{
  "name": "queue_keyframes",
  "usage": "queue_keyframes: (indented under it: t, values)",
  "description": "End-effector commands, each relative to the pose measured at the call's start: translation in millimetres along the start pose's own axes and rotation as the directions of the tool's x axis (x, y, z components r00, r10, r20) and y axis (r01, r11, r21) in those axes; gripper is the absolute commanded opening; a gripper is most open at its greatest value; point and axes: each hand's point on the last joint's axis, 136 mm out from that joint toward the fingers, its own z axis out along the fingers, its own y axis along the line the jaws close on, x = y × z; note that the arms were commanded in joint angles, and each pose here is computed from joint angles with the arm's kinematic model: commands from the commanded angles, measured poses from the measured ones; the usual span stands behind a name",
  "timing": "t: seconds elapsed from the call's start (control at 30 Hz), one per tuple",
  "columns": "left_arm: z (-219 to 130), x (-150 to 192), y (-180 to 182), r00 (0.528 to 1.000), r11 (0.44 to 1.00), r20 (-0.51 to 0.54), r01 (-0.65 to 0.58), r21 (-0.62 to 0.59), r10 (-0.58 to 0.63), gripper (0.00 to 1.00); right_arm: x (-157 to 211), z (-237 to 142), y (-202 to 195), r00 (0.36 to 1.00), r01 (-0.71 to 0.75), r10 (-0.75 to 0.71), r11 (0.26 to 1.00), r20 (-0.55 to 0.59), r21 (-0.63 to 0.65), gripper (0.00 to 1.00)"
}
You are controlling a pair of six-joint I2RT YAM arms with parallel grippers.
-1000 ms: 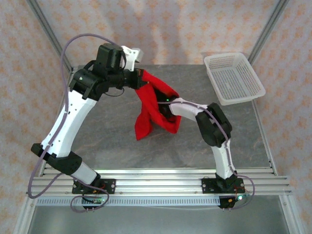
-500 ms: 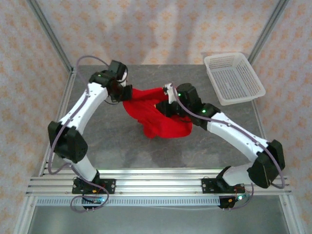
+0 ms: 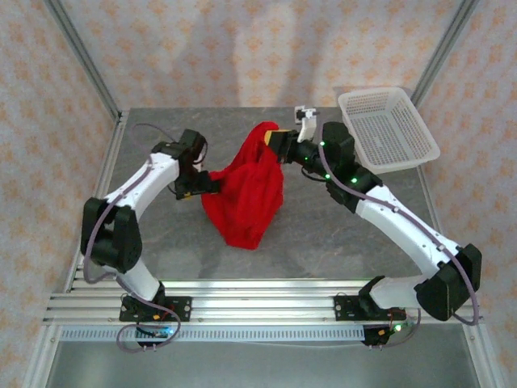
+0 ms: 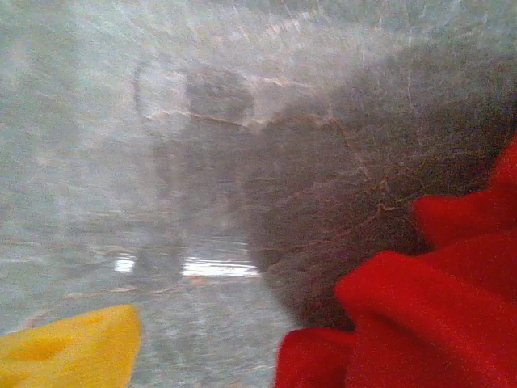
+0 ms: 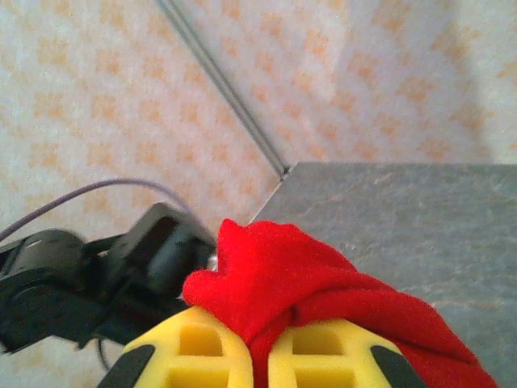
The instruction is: Fold the inside-out t-shirt
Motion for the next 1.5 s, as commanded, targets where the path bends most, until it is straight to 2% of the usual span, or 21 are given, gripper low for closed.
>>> queue_keyframes:
  t: [0.0, 0.07, 0.17, 0.23, 0.33, 0.37, 0.43, 0.5, 0.53, 0.6, 0.67, 0.77, 0.97, 1.1, 1.17, 1.2, 1.27, 1.33, 1.37, 1.43, 1.47]
  values:
    - [-62.7, -21.6, -8.8, 0.981, 0.995, 0.192, -0.028, 0.092, 0.010, 0.92, -37.4, -11.1, 20.2, 0.993, 0.005, 0.001, 0.999, 0.114, -0.052, 0.00]
    - [-101.6, -28.5, -50.5, 0.949, 0.942, 0.306, -0.170, 0.290, 0.077, 0.94, -32.0, -6.8, 22.3, 0.996, -0.019, 0.025, 0.997, 0.089, -0.078, 0.00]
    - [-148.1, -18.4, -107.2, 0.876, 0.798, 0.447, -0.396, 0.455, 0.181, 0.95, -27.2, -0.1, 25.6, 0.997, -0.040, 0.047, 0.993, 0.056, -0.107, 0.00]
    - [-157.7, -3.3, -126.2, 0.814, 0.742, 0.493, -0.529, 0.412, 0.307, 0.96, -24.6, 3.2, 24.0, 0.998, -0.049, 0.052, 0.994, 0.034, -0.098, 0.00]
    - [-153.5, 8.1, -134.6, 0.749, 0.714, 0.494, -0.627, 0.311, 0.441, 0.99, -23.5, 7.0, 23.2, 0.998, -0.056, 0.057, 0.994, 0.013, -0.090, 0.00]
    - [-148.8, 6.2, -130.1, 0.750, 0.734, 0.481, -0.621, 0.274, 0.455, 1.00, -23.3, 7.9, 23.6, 0.998, -0.058, 0.059, 0.994, 0.003, -0.089, 0.00]
    - [-133.9, -12.5, -98.2, 0.798, 0.852, 0.444, -0.508, 0.129, 0.409, 1.00, -23.9, 7.6, 24.5, 0.998, -0.061, 0.061, 0.995, -0.008, -0.085, 0.00]
    - [-115.3, -33.4, -36.6, 0.877, 0.963, 0.406, -0.268, -0.037, 0.259, 1.00, -29.7, 2.2, 15.6, 0.998, -0.058, 0.058, 0.998, -0.001, -0.021, 0.00]
    - [-104.9, -37.8, -1.0, 0.917, 0.991, 0.378, -0.116, -0.059, 0.130, 1.00, -34.7, -3.2, 3.6, 0.998, -0.061, 0.061, 0.997, 0.017, 0.041, 0.00]
    - [-85.9, -36.0, 40.1, 0.944, 0.993, 0.309, 0.104, 0.062, -0.118, 0.98, -48.6, -21.0, -30.1, 0.994, -0.090, 0.077, 0.978, 0.077, 0.190, 0.00]
    - [-76.1, -34.9, 53.1, 0.919, 0.941, 0.265, 0.229, 0.249, -0.293, 0.95, -60.6, -47.8, -79.1, 0.984, -0.157, 0.111, 0.916, 0.142, 0.370, 0.00]
    - [-82.9, -34.6, 43.7, 0.919, 0.920, 0.281, 0.170, 0.355, -0.278, 0.94, -63.2, -79.8, -131.0, 0.972, -0.230, 0.160, 0.806, 0.174, 0.545, 0.00]
    - [-90.8, -27.6, 15.0, 0.951, 0.879, 0.254, 0.035, 0.475, -0.176, 0.97, -44.6, -87.7, -161.9, 0.975, -0.217, 0.189, 0.715, 0.115, 0.664, 0.00]
    - [-89.4, -21.5, 21.1, 0.950, 0.884, 0.249, 0.055, 0.465, -0.189, 0.97, -45.7, -136.8, -217.6, 0.944, -0.323, 0.232, 0.512, 0.234, 0.796, 0.00]
    - [-87.3, -19.2, 17.6, 0.955, 0.868, 0.227, 0.055, 0.494, -0.190, 0.91, -47.0, -158.7, -245.6, 0.922, -0.380, 0.252, 0.437, 0.295, 0.815, 0.00]
    - [-88.7, -18.9, 8.4, 0.960, 0.842, 0.217, 0.032, 0.538, -0.175, 0.88, -48.7, -155.0, -248.9, 0.927, -0.365, 0.261, 0.458, 0.270, 0.810, 0.00]
    - [-97.7, -15.6, -21.2, 0.972, 0.774, 0.214, -0.061, 0.630, -0.098, 0.84, -45.2, -116.2, -231.6, 0.937, -0.323, 0.313, 0.615, 0.153, 0.720, 0.00]
    - [-98.6, 1.6, -50.1, 0.969, 0.778, 0.229, -0.210, 0.592, 0.087, 0.82, -33.2, -62.2, -190.3, 0.935, -0.322, 0.353, 0.788, 0.043, 0.525, 0.00]
    - [-95.8, 12.2, -61.0, 0.953, 0.775, 0.231, -0.294, 0.559, 0.195, 0.82, -28.0, -45.0, -171.1, 0.941, -0.300, 0.337, 0.838, 0.001, 0.456, 0.00]
    - [-86.9, 30.0, -78.6, 0.917, 0.761, 0.198, -0.399, 0.512, 0.347, 0.85, -14.5, -23.8, -144.7, 0.956, -0.240, 0.286, 0.888, -0.064, 0.392, 0.00]
    - [-86.7, 35.3, -86.1, 0.902, 0.743, 0.193, -0.428, 0.515, 0.386, 0.88, -10.0, -22.7, -146.9, 0.955, -0.238, 0.291, 0.876, -0.065, 0.421, 0.00]
